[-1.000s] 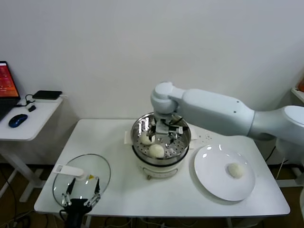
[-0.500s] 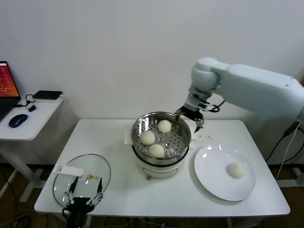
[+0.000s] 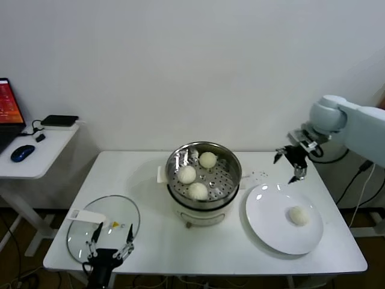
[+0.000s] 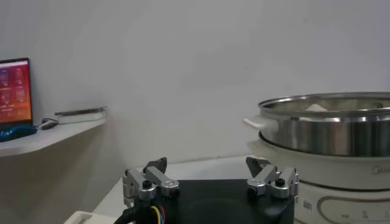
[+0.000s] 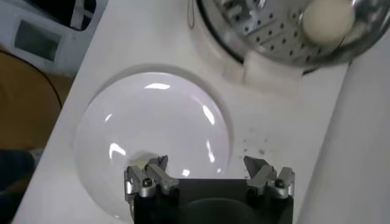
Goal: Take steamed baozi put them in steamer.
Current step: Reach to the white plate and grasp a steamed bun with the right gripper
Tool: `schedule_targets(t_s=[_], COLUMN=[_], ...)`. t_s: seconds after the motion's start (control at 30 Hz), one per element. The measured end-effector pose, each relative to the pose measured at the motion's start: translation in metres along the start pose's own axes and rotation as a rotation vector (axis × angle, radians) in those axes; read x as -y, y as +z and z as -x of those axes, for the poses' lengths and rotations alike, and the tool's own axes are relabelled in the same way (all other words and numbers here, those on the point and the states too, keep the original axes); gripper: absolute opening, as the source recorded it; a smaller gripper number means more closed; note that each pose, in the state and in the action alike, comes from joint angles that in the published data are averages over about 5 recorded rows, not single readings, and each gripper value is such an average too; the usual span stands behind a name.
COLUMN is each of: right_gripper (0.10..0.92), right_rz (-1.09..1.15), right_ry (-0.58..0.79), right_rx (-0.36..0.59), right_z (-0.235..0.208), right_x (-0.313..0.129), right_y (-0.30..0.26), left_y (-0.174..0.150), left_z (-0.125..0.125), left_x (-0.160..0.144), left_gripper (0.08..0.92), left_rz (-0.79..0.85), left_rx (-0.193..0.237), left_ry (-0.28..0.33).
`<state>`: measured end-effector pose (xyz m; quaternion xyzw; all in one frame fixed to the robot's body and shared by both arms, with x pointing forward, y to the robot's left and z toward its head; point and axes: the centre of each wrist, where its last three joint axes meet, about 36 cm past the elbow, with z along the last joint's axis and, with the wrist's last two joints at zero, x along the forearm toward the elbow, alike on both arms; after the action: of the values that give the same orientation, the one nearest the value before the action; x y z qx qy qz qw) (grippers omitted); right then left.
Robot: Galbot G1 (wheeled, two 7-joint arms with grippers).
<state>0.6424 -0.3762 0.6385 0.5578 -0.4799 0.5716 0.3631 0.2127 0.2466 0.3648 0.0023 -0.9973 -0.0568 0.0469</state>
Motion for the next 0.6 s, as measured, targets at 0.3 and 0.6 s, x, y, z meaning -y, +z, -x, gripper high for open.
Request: schedule_targets(t_s=[0.3,0.6], right_gripper=[0.823,0.823], right_rz=[0.144,0.208], right_ry=[-0.050,-0.080], right_rx=[-0.012,-0.040], right_z=[0.057,0.101], right_x=[-0.041,-0.063], right_y=[0.047,0.072], left_y=[-0.003,-0.002], left_z=[0.002,0.002], left_x=[0.001,0.001], left_gripper=[0.823,0.823], left_rz=[0.000,-0.001], left_rx=[0.004,-0.004], left_ry=[0.000,-0.001])
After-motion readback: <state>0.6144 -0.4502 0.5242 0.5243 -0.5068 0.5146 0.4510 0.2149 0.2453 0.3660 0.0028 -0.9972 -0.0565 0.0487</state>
